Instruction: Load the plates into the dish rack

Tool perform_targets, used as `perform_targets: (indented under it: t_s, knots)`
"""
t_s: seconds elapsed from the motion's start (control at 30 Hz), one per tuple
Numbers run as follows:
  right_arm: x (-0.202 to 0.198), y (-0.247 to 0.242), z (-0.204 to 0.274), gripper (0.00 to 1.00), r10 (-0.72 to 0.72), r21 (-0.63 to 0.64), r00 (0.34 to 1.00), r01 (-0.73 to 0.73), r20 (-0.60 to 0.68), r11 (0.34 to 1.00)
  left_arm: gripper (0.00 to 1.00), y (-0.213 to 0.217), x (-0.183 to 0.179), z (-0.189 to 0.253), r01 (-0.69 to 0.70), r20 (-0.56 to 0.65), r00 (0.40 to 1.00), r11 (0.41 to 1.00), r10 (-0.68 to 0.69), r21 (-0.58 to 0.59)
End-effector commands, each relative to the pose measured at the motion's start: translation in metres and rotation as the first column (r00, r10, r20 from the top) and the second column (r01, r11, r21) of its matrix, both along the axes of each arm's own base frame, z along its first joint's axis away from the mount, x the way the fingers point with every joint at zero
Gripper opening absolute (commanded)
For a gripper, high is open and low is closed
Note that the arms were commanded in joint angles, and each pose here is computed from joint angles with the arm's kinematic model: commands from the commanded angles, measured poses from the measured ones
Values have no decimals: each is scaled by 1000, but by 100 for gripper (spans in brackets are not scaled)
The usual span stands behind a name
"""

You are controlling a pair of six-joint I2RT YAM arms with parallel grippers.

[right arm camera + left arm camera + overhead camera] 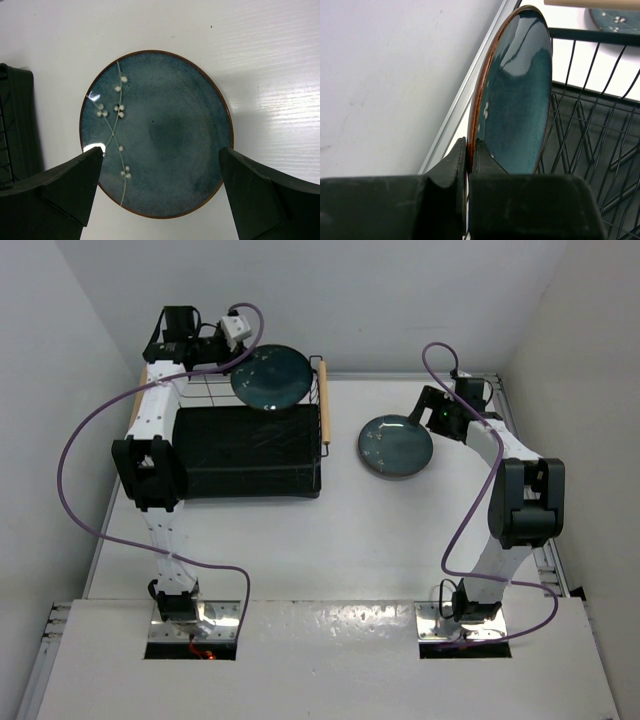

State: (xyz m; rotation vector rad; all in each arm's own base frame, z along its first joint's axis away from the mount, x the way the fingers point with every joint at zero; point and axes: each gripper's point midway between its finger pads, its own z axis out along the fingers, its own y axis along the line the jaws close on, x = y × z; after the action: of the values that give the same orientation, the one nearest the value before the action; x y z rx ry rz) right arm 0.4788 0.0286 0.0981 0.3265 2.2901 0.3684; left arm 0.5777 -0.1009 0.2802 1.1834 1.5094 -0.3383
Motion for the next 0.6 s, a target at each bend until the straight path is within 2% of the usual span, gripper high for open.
perform_targets:
  t_s: [0.0,0.57]
  knots:
    - [11,-2,23,99,4,4,996,-4,84,1000,0,-11,-10,80,95,221,972,995,-84,-39]
    - [6,-7,19,99,-8,5,996,8,83,1000,0,-9,-15,30,86,143,986,996,-89,25]
